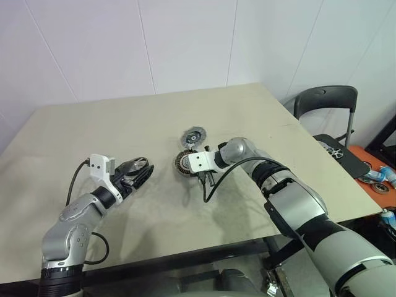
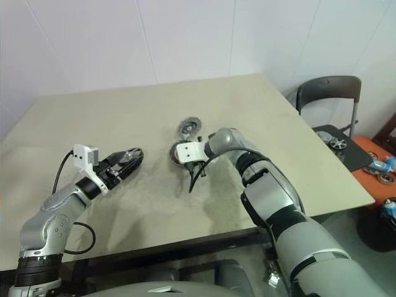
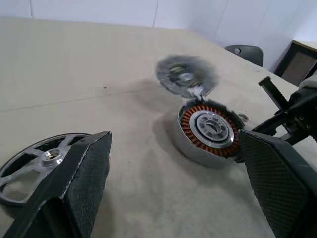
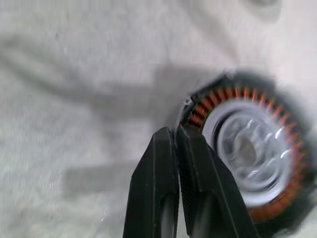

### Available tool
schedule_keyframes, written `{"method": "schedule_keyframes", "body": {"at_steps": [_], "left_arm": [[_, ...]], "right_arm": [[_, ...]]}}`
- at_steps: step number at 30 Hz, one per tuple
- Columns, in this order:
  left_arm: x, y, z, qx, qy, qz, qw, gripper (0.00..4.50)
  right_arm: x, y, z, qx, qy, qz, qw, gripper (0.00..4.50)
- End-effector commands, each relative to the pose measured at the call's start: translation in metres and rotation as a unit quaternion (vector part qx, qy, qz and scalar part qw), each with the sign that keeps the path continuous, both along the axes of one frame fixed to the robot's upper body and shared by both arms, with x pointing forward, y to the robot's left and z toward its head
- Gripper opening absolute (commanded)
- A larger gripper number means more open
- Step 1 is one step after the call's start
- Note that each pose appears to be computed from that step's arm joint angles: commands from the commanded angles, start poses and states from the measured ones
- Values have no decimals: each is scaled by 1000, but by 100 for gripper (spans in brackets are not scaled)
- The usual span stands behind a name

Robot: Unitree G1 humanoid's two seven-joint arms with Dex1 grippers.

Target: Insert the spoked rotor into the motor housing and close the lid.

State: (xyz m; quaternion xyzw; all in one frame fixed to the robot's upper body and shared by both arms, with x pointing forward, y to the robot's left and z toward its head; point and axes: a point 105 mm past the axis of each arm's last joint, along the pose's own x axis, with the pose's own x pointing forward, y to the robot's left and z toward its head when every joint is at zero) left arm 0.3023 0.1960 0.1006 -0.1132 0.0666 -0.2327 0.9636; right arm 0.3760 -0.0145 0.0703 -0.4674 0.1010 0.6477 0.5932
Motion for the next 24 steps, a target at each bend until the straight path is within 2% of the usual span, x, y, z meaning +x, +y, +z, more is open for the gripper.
{"method": "schedule_keyframes", "body": {"at_steps": [1, 7, 9, 12, 16, 20, 24], "left_arm": [[3, -3, 12, 1, -24, -5, 1000, 432], [6, -3, 12, 1, -25, -5, 1000, 432], [7, -3, 12, 1, -25, -6, 1000, 432], [8, -5, 11, 0, -25, -9, 1000, 432], [10, -6, 10, 0, -24, -14, 1000, 432], [12, -5, 10, 2, -23, -19, 1000, 432], [16, -4, 9, 3, -23, -24, 999, 432]], "right_arm": [[-1, 21, 26, 23, -25, 42, 999, 8], [0, 18, 40, 30, -12, 49, 998, 8], [-2, 15, 45, 33, 12, 52, 998, 8], [-11, -3, 49, 13, 88, 65, 994, 8], [-20, -27, 46, -2, 163, 45, 986, 8], [-27, -41, 37, -11, 173, 29, 984, 8], [-36, -33, 33, 8, 188, 21, 982, 8]]}}
